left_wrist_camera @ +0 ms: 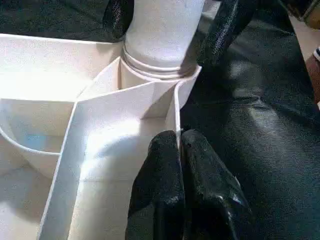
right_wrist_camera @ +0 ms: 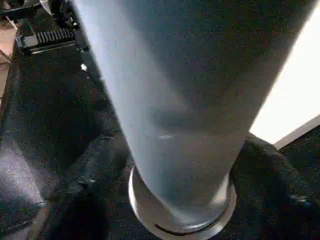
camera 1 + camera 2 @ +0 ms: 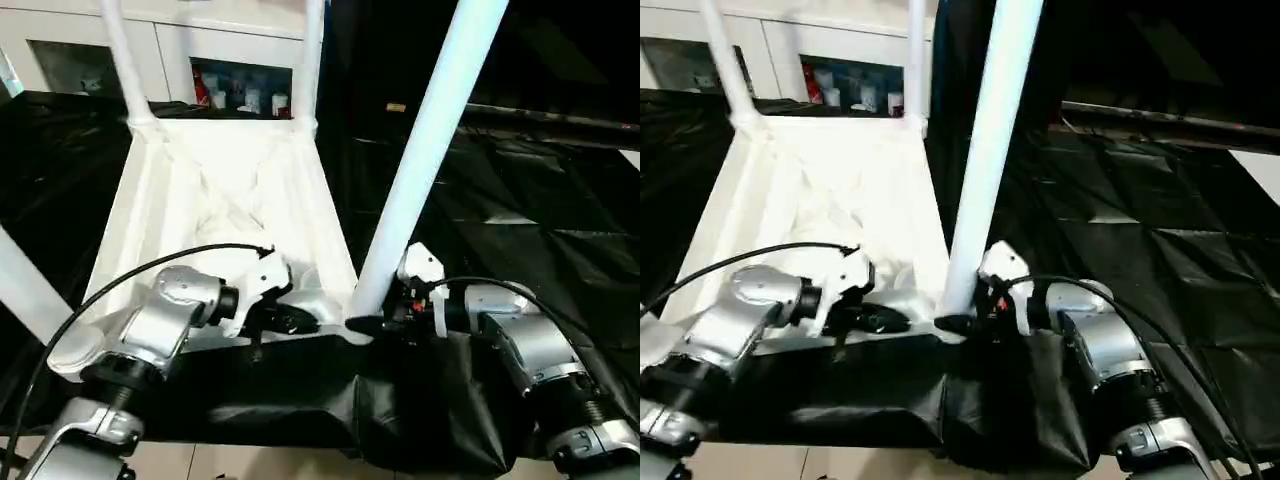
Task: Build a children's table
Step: Rotate leg to tighten
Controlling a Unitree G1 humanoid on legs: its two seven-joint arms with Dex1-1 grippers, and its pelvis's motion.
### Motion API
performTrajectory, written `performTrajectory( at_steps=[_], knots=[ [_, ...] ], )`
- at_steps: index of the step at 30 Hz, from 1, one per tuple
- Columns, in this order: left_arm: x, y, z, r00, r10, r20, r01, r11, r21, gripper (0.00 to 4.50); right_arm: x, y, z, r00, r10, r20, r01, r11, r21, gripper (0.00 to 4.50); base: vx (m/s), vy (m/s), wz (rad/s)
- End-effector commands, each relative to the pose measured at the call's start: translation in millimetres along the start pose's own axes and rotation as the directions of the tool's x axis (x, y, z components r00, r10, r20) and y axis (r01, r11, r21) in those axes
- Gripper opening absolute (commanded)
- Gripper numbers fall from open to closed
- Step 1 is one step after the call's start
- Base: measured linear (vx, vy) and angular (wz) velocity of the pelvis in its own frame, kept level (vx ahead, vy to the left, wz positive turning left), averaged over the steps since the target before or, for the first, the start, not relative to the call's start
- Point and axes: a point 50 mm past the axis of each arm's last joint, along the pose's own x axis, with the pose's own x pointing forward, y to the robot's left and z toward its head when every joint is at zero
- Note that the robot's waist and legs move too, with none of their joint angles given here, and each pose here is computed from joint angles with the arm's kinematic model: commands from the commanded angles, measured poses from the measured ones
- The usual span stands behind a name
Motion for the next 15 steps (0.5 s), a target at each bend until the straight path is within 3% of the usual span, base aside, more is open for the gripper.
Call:
performTrajectory(
  at_steps=[1, 10, 12, 15],
  knots=[
    [20, -10.0, 11.3, 0.994, -0.095, 0.056, 0.094, 0.995, 0.030, 0.00, 14.7, 12.8, -7.2, 0.995, 0.092, -0.035, -0.091, 0.995, 0.026, 2.88, 0.000, 0.000, 0.00],
    [22, -2.5, 13.0, 0.998, -0.007, 0.060, 0.005, 0.999, 0.046, 0.00, 16.5, 12.5, -10.3, 0.998, 0.054, -0.017, -0.053, 0.997, 0.047, 2.26, 0.000, 0.000, 0.00],
    [24, 1.5, 13.8, 0.997, 0.047, 0.068, -0.050, 0.998, 0.041, 0.00, 18.1, 10.6, -13.4, 1.000, 0.010, -0.023, -0.009, 0.998, 0.055, 2.20, 0.000, 0.000, 0.00],
    [32, 13.6, 14.9, 0.975, 0.212, 0.062, -0.213, 0.977, 0.009, 0.00, 25.9, -1.8, -22.5, 0.979, -0.199, -0.041, 0.203, 0.973, 0.107, 2.09, 0.000, 0.000, 0.00]
  ],
)
